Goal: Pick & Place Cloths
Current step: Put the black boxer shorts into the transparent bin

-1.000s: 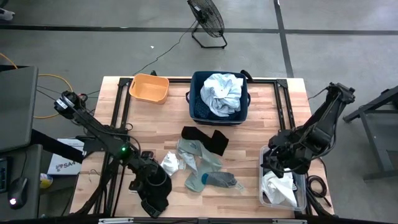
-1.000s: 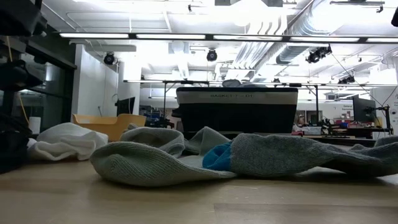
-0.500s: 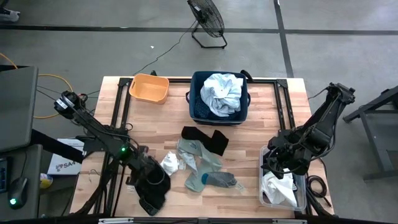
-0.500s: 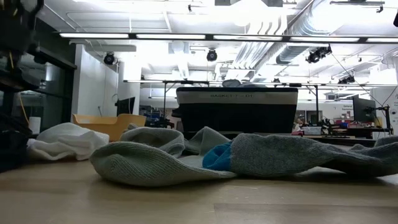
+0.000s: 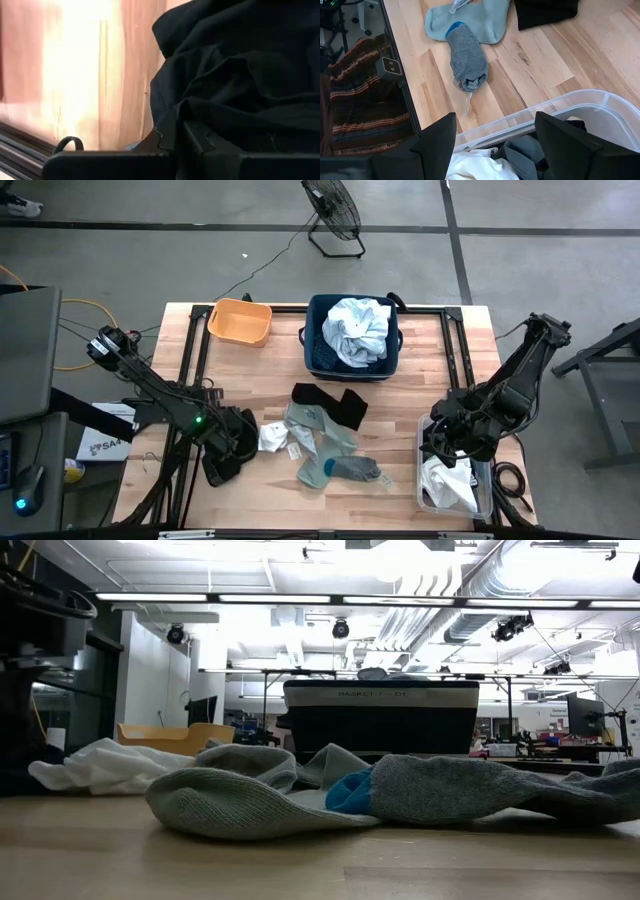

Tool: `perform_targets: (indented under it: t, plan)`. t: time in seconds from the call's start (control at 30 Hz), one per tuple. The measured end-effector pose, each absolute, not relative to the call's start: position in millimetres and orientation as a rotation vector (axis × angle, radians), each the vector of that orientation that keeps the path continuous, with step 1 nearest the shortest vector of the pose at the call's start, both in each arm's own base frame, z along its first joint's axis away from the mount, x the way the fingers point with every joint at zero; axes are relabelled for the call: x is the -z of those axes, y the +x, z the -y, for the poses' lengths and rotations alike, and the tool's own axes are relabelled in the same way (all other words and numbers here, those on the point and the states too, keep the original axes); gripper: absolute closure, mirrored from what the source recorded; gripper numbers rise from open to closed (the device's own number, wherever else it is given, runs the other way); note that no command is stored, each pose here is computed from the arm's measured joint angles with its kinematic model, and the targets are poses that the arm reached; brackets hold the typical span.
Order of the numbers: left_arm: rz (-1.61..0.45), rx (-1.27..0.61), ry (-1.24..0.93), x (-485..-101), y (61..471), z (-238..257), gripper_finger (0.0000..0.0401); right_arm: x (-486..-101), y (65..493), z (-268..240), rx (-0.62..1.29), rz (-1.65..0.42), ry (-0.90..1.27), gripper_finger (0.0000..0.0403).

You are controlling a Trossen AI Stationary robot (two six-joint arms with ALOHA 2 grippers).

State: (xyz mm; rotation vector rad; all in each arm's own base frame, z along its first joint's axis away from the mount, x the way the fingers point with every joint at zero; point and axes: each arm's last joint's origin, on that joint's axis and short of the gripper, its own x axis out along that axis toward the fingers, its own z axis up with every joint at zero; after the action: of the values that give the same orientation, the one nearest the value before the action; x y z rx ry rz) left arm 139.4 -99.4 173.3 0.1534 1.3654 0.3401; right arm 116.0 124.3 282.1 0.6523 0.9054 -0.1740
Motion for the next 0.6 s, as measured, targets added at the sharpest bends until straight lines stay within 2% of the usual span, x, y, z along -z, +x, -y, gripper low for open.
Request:
perform_targets:
  t: [0.1, 0.23, 0.43, 0.6]
  plan:
    - [-1.352, -0.338, 0.152, -176.1, 141.2, 100.6, 0.0389, -282.1, 116.1, -124.3, 0.174, -0.905, 0.652, 0.0141]
    - [-1.311, -0.345, 0.16, -194.8, 148.0, 104.9, 0.0339, -282.1, 116.0, -124.4, 0.174, -0.905, 0.652, 0.0141]
    - [-1.283, -0.321, 0.16, -240.6, 157.0, 112.0, 0.0216, -282.1, 116.0, -124.4, 0.174, -0.905, 0.652, 0.0141]
    - [-1.29, -0.222, 0.021, -263.0, 163.6, 121.3, 0.01, -282.1, 116.0, -124.4, 0.174, -0.905, 0.652, 0.0141]
